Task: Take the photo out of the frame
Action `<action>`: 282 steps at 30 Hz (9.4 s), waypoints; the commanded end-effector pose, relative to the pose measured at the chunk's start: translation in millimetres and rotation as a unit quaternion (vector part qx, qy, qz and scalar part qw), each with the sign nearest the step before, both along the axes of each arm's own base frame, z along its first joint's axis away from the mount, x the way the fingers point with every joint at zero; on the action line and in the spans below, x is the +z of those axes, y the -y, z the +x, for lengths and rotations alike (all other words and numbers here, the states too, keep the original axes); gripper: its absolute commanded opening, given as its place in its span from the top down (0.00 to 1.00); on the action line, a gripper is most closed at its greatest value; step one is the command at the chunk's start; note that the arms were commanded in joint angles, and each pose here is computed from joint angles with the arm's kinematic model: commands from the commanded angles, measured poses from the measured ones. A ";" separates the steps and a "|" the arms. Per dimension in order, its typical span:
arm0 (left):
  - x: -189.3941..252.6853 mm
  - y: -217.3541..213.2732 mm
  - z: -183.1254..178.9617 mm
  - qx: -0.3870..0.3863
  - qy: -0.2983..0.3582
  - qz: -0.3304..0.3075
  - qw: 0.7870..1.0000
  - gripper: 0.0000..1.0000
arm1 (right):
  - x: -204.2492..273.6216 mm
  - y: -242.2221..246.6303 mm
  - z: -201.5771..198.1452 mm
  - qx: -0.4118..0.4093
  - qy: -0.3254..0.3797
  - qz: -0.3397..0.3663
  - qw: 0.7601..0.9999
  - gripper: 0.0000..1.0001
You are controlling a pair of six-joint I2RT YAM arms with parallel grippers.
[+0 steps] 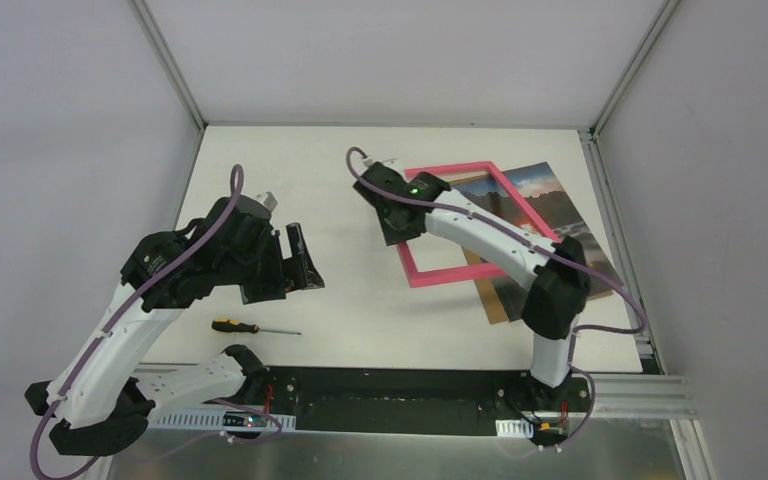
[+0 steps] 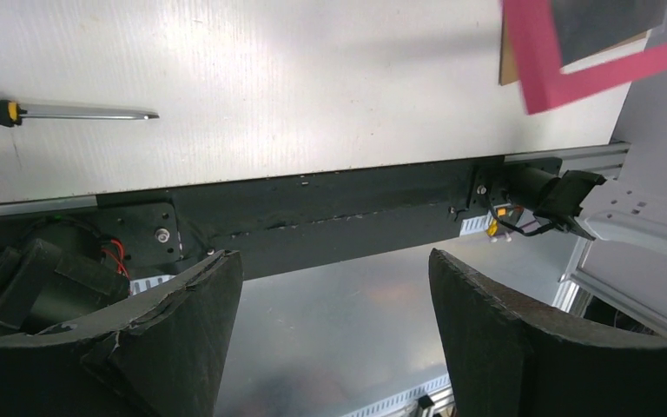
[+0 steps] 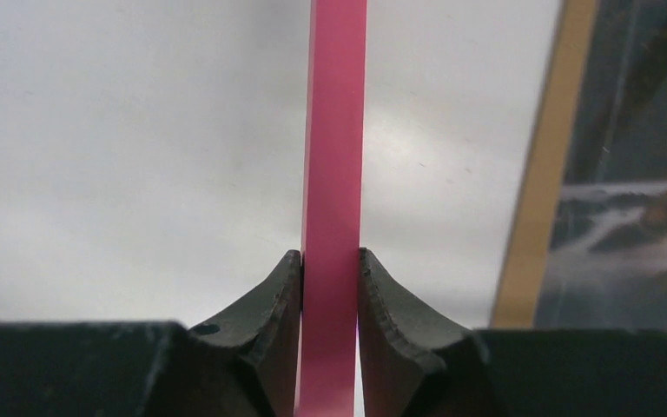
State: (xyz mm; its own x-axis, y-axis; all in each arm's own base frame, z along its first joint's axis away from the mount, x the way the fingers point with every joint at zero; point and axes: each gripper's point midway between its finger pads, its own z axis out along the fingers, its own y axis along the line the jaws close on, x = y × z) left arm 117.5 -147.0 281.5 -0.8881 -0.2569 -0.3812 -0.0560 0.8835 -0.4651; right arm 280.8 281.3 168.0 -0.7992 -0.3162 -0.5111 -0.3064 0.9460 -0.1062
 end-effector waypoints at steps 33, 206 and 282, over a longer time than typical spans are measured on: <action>14.0 -75.0 -48.0 0.009 0.047 0.050 0.998 0.19 | -118.1 -180.7 -33.5 -0.032 -0.042 0.035 0.998 1.00; -87.3 343.7 110.0 -0.323 -0.131 -0.223 0.910 0.22 | -94.7 527.1 -14.0 -0.719 0.215 0.324 0.577 0.29; -187.8 397.7 210.9 -0.248 -0.077 -0.193 0.946 0.31 | -131.8 489.8 -28.8 -0.761 0.123 0.332 0.544 0.64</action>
